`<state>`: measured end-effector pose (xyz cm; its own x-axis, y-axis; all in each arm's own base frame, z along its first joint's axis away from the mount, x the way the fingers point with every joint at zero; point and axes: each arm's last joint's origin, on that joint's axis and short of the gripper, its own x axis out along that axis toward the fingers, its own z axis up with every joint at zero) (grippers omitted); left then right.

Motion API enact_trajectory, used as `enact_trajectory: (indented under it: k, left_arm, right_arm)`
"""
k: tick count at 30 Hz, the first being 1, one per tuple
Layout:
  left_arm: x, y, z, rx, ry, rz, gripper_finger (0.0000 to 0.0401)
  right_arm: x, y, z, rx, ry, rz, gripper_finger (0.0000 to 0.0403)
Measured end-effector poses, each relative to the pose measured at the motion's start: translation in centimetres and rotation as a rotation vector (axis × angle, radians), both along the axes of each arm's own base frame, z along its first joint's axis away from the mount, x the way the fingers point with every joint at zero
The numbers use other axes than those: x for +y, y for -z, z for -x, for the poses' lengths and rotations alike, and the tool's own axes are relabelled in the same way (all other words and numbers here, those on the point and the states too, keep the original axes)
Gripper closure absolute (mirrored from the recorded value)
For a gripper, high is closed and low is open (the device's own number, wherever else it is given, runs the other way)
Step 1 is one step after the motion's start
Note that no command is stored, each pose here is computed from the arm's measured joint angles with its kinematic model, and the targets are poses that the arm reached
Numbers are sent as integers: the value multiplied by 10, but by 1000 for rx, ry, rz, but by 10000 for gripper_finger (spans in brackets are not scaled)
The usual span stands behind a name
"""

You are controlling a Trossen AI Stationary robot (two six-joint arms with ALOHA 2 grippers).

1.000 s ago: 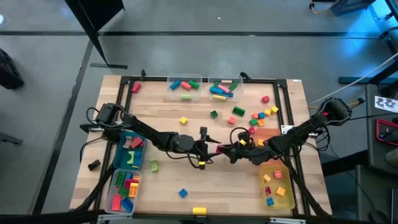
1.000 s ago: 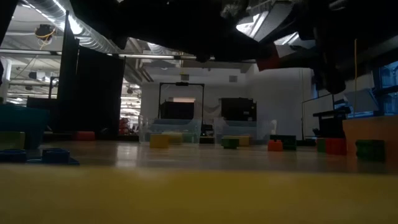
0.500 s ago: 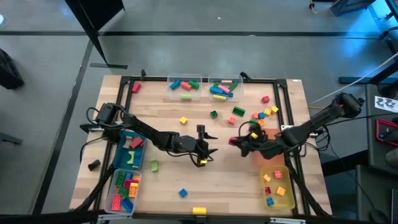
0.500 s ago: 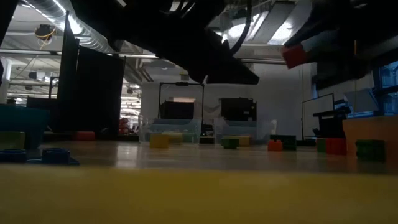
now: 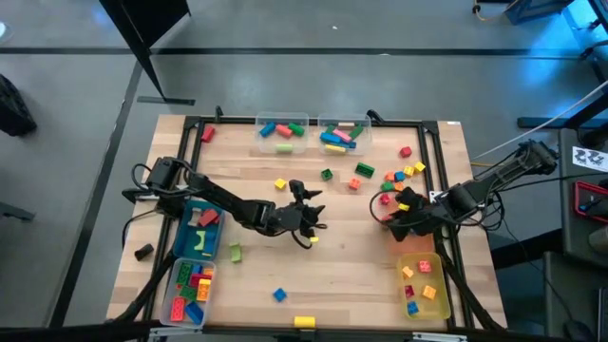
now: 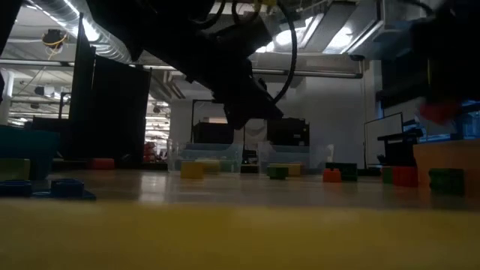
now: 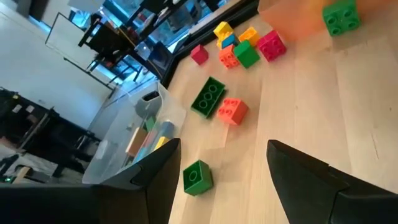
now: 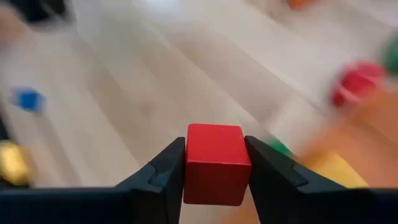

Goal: Sort blocks by size
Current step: Put the red block into the orange bin

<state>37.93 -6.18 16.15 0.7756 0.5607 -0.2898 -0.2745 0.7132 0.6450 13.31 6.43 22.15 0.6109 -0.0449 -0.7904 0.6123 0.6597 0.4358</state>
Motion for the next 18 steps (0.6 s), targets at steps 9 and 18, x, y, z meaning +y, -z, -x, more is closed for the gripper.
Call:
enact_trajectory:
  k: [9, 18]
  left_arm:
    - [12, 4, 0, 23, -50, 16, 178]
    - [26, 5, 6, -26, -337, -38, 178]
  right_arm:
    - [-4, 10, 19, 271, -72, -73, 254]
    - [-4, 12, 20, 316, -70, -85, 227]
